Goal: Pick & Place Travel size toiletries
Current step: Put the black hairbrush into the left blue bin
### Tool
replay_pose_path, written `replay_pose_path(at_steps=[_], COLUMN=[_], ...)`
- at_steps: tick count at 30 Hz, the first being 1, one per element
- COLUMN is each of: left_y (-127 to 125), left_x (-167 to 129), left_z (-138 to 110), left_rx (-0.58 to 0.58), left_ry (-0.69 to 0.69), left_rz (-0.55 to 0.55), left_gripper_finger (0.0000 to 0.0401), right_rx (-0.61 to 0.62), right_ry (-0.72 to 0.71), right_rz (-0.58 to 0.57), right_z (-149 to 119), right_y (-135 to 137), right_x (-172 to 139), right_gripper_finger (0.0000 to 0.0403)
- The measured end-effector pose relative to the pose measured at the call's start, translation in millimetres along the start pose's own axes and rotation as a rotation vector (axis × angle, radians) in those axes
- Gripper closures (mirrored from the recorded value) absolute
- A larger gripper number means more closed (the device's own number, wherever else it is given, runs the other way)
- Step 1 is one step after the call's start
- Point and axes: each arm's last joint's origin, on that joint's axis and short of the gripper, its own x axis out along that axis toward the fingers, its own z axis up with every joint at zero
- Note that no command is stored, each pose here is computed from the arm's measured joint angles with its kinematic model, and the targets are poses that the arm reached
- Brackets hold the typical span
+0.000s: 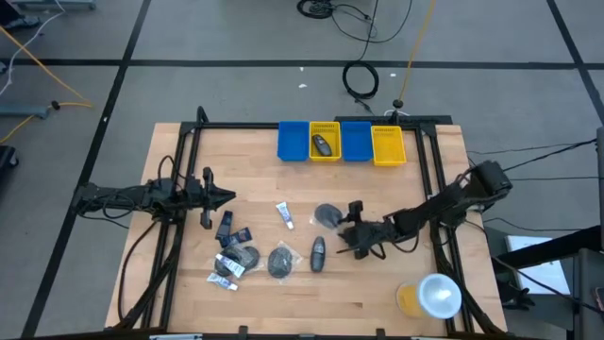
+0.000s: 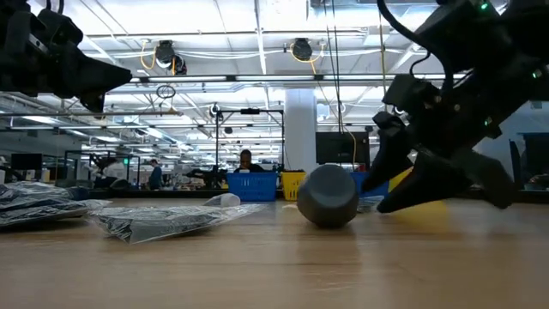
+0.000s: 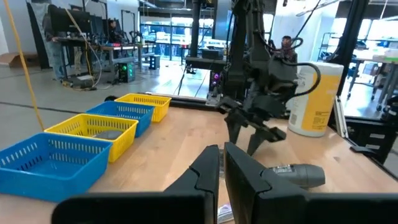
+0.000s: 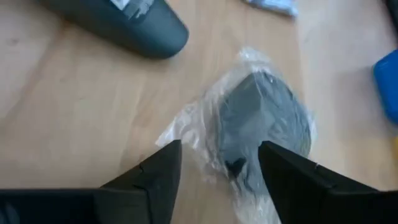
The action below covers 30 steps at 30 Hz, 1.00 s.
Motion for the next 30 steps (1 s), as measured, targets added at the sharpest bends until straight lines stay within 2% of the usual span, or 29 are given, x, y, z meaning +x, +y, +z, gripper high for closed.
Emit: replay_pose_path(at_steps=[3,7,13,19,25,30], left_y=[0.3,-0.3,-0.6,-0.3,0.5,-0.8], left_x=[0.0,-0.1,-0.1,3.4,14.2,26.9], left_z=[0.8,3.9,4.2,0.1,-8.4,-13.8], left_rx=[-0.036,-0.045,-0.010,0.002,0.037,0.047], left_ry=[-0.009,-0.039,-0.041,0.006,0.100,0.141], left_rz=[0.010,-0.004,-0.013,0.011,0.084,0.098], left_gripper_finger=[0.0375,0.0375,0.0375,0.0375,0.0375,0.0375], right_rx=[0.020,-0.071,-0.071,-0.028,-0.035,0.080], right_ry=[0.016,0.015,0.038,0.054,0.068,-0.025], right_rz=[0.050,0.073,0.112,0.130,0.082,0.064], right_z=[-1.3,-2.6,-9.6,-15.6,-17.3,-8.5], right_y=[-7.1,-11.5,-24.6,-38.9,-44.0,-43.9], right_x=[-1.2,3.3,13.3,18.6,20.0,19.9], right_gripper_finger=[0.0156,0.0131,0.0138,0.0203,0.0308,0.0389])
